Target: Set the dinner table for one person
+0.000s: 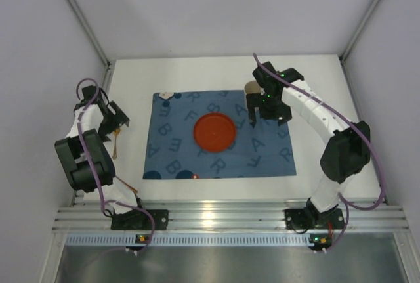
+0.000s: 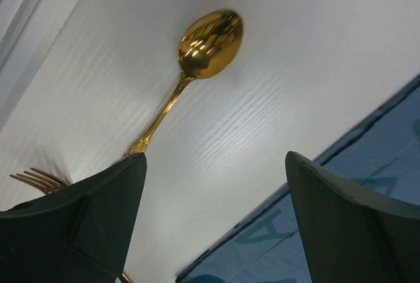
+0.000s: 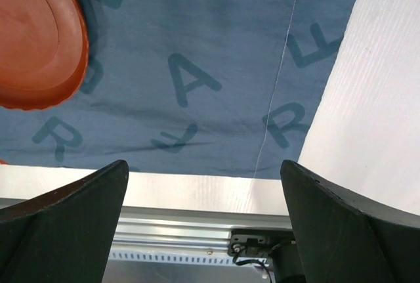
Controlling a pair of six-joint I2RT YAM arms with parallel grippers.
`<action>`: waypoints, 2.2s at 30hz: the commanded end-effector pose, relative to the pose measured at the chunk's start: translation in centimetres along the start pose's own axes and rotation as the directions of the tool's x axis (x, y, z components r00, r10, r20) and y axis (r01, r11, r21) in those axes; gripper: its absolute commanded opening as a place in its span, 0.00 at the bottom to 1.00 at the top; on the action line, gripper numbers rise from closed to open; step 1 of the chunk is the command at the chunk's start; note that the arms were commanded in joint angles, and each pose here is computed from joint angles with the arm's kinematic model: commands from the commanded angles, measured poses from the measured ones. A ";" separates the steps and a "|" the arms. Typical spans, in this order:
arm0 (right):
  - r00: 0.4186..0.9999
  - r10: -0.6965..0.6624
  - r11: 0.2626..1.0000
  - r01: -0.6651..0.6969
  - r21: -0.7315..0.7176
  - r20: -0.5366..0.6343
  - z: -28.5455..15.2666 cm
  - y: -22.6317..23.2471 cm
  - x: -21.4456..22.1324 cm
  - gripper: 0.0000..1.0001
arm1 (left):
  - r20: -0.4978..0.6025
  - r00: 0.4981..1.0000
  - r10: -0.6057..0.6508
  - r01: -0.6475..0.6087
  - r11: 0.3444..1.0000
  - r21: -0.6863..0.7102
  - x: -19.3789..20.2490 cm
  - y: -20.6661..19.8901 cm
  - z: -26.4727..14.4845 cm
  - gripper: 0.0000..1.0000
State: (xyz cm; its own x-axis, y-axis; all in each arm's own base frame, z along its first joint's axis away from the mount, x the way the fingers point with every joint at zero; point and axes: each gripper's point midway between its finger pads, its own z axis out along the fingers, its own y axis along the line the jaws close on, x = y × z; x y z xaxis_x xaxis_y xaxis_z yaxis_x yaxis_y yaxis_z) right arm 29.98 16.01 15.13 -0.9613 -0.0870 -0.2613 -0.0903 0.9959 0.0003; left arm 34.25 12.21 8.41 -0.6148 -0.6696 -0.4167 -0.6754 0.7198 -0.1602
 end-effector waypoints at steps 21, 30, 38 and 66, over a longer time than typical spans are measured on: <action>1.000 0.006 1.000 -0.006 -0.013 0.019 -1.9 -0.4 1.6 1.00 | -0.111 0.994 0.006 -0.011 0.999 -0.051 2.1 2.3 8.0 0.72; 1.000 0.026 0.999 -0.025 -0.020 0.014 -1.6 0.3 0.7 1.00 | -0.165 0.986 0.005 -0.020 0.996 -0.092 4.9 3.8 8.8 0.35; 0.999 0.034 0.999 -0.034 -0.014 0.005 -1.7 0.1 1.1 1.00 | -0.207 0.978 0.003 -0.022 0.996 -0.087 6.0 3.7 9.6 0.01; 0.961 0.022 0.782 0.154 -0.604 0.274 -9.3 12.4 -3.4 1.00 | -0.067 0.979 0.192 -0.153 0.913 0.377 5.8 -16.3 -6.8 0.00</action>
State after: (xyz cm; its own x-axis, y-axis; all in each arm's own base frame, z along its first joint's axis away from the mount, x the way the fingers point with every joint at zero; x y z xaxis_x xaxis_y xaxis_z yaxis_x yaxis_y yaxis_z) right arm 30.66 23.77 22.15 -0.8856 -0.0670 -0.4595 -0.2640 0.8867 0.3796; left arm 39.21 -0.65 11.17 -0.7516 -0.5428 -0.3749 -0.4256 0.8332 -0.3530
